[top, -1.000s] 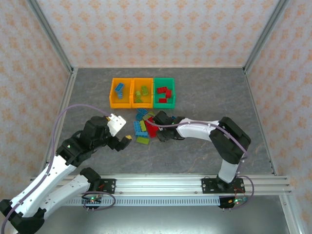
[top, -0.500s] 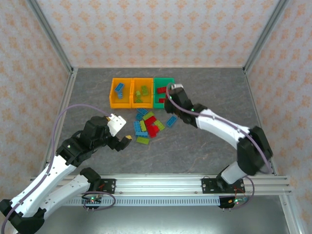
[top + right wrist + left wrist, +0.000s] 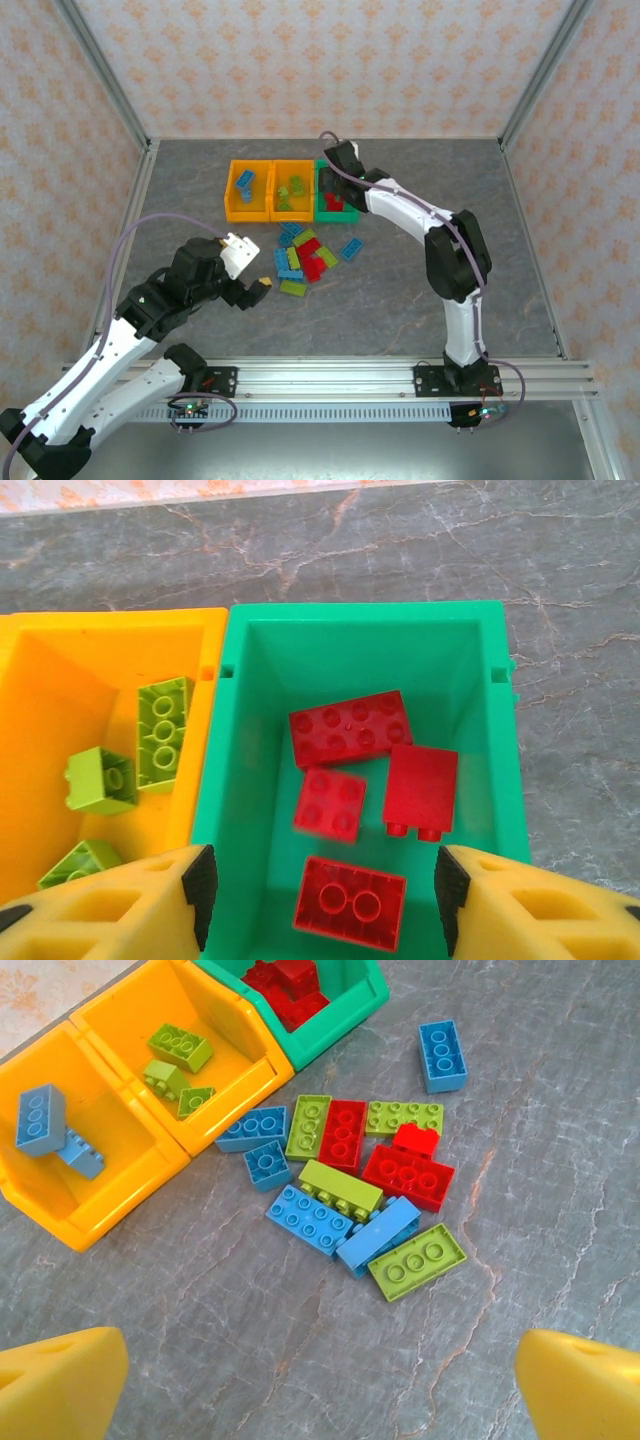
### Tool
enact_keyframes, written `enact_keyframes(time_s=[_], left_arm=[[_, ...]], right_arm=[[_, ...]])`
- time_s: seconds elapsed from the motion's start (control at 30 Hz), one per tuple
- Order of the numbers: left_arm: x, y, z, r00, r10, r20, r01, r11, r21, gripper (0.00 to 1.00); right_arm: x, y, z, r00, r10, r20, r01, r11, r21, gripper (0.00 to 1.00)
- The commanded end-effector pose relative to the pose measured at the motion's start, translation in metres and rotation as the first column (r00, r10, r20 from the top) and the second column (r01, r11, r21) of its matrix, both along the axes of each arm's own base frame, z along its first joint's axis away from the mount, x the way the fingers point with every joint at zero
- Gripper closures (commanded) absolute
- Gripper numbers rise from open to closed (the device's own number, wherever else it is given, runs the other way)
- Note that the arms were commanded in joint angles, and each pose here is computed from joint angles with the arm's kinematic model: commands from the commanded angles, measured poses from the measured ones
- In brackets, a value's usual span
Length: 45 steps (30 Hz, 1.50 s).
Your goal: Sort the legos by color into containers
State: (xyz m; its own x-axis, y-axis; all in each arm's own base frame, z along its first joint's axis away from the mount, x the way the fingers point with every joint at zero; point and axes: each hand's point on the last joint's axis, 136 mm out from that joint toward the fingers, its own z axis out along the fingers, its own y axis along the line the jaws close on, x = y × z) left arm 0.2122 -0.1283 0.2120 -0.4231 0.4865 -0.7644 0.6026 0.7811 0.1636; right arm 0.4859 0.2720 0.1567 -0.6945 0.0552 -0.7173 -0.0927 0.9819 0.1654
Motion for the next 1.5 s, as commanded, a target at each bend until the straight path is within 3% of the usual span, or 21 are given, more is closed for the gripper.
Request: enact_keyframes(time_s=[0.0,0.1,0.2,0.3,0.4,0.53,0.7,0.83,0.93,1.03,1.23,1.47], left_arm=[[0.005,-0.002,0.007,0.999,0.028,0.021,-0.027,0.998,-0.057,0.0],[0.011,0.003,0.013,0.994,0.108,0.015,-0.106,0.989,-0.099,0.0],[0.022,0.014,0.025,0.959,0.28,-0.044,-0.283,0.943,-0.174,0.03],[0.021,0.021,0.024,0.848,0.459,-0.266,-0.518,0.826,-0.222,0.12],[0.021,-0.006,0.002,0.725,0.484,-0.49,-0.649,0.719,-0.249,0.18],[0.026,-0.046,-0.033,0.582,0.519,-0.626,-0.777,0.583,-0.239,0.37],[0.029,-0.1,-0.061,0.553,0.574,-0.603,-0.773,0.624,-0.115,0.39],[0.037,-0.115,-0.097,0.472,0.662,-0.582,-0.808,0.589,0.015,0.58],[0.045,-0.125,-0.123,0.438,0.7,-0.564,-0.813,0.576,0.084,0.63],[0.053,-0.13,-0.139,0.428,0.728,-0.535,-0.81,0.572,0.131,0.6],[0.068,-0.12,-0.155,0.425,0.786,-0.449,-0.829,0.537,0.155,0.44],[0.077,-0.119,-0.183,0.412,0.788,-0.459,-0.82,0.54,0.191,0.42]], right_arm=[[-0.028,-0.01,0.055,0.999,0.029,0.046,-0.031,0.998,0.06,0.39],[-0.066,-0.026,0.077,0.998,0.041,0.052,-0.047,0.991,0.125,0.39],[-0.111,-0.042,0.092,0.997,0.067,0.044,-0.075,0.976,0.204,0.34],[-0.157,-0.068,0.098,0.998,0.054,0.02,-0.057,0.968,0.243,0.3],[-0.194,-0.106,0.09,0.999,-0.036,0.025,0.029,0.964,0.263,0.22],[-0.223,-0.134,0.067,0.991,-0.131,0.025,0.115,0.935,0.336,0.14],[-0.239,-0.135,0.051,0.991,-0.129,-0.021,0.127,0.912,0.39,0.12],[-0.239,-0.145,0.046,0.985,-0.172,-0.033,0.172,0.921,0.349,0.11],[-0.24,-0.146,0.051,0.987,-0.161,-0.024,0.16,0.927,0.339,0.1],[-0.242,-0.146,0.056,0.99,-0.143,-0.017,0.14,0.935,0.327,0.1],[-0.248,-0.154,0.058,0.99,-0.139,-0.001,0.133,0.946,0.295,0.09],[-0.249,-0.158,0.06,0.989,-0.149,0.019,0.137,0.944,0.299,0.09]])
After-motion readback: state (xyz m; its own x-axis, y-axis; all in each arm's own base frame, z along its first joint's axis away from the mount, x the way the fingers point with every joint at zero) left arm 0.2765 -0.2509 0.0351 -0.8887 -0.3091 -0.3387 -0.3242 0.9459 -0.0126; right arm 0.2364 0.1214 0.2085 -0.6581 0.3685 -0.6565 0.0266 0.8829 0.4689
